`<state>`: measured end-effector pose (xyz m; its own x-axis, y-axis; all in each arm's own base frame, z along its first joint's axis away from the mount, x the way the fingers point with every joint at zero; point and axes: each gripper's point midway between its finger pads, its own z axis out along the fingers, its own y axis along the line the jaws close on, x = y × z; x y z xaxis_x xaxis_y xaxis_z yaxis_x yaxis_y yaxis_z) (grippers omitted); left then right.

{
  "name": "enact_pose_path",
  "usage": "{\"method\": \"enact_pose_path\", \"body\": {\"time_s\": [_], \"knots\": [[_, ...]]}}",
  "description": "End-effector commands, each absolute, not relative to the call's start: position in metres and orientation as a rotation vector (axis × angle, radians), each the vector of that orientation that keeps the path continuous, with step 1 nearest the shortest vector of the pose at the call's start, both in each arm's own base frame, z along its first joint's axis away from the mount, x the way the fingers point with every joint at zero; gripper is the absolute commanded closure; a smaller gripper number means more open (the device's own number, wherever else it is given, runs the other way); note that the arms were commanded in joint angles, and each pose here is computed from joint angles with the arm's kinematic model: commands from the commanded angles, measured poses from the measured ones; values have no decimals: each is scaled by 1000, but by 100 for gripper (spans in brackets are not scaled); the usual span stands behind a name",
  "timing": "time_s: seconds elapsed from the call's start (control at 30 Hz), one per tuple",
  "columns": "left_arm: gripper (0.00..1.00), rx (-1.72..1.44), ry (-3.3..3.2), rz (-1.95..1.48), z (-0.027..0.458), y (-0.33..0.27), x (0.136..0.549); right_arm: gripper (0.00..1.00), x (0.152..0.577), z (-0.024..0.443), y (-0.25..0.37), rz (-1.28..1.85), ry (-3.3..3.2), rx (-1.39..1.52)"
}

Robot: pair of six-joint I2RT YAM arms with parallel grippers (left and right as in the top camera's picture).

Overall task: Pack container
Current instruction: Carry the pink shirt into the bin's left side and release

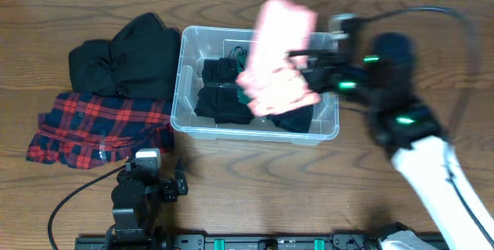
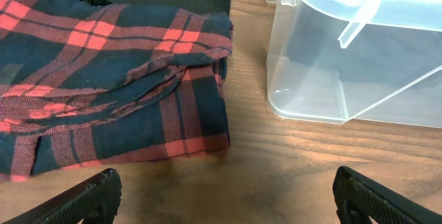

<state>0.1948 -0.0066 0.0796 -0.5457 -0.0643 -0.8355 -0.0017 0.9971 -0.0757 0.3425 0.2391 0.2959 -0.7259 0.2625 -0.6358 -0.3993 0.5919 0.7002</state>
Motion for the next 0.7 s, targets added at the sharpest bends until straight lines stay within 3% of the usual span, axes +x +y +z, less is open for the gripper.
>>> {"method": "enact_pose_path", "body": {"time_s": [0.0,0.13,0.33,0.57,0.6,0.67], "knots": [[2,-30,2149,-79,77,-8,195,97,355,259,285,1117,2144,-67],[2,-30,2149,-79,77,-8,195,97,372,219,326,1153,2149,-104],[2,-30,2149,-79,77,-8,195,96,406,150,333,1188,2229,28],[2,-30,2149,-79,77,-8,195,94,409,115,352,1299,2230,-24],[2,-30,2149,-79,77,-8,195,84,410,112,351,1289,2234,-22],[2,-30,2149,-79,77,-8,195,46,413,107,348,1262,2238,-30]]}}
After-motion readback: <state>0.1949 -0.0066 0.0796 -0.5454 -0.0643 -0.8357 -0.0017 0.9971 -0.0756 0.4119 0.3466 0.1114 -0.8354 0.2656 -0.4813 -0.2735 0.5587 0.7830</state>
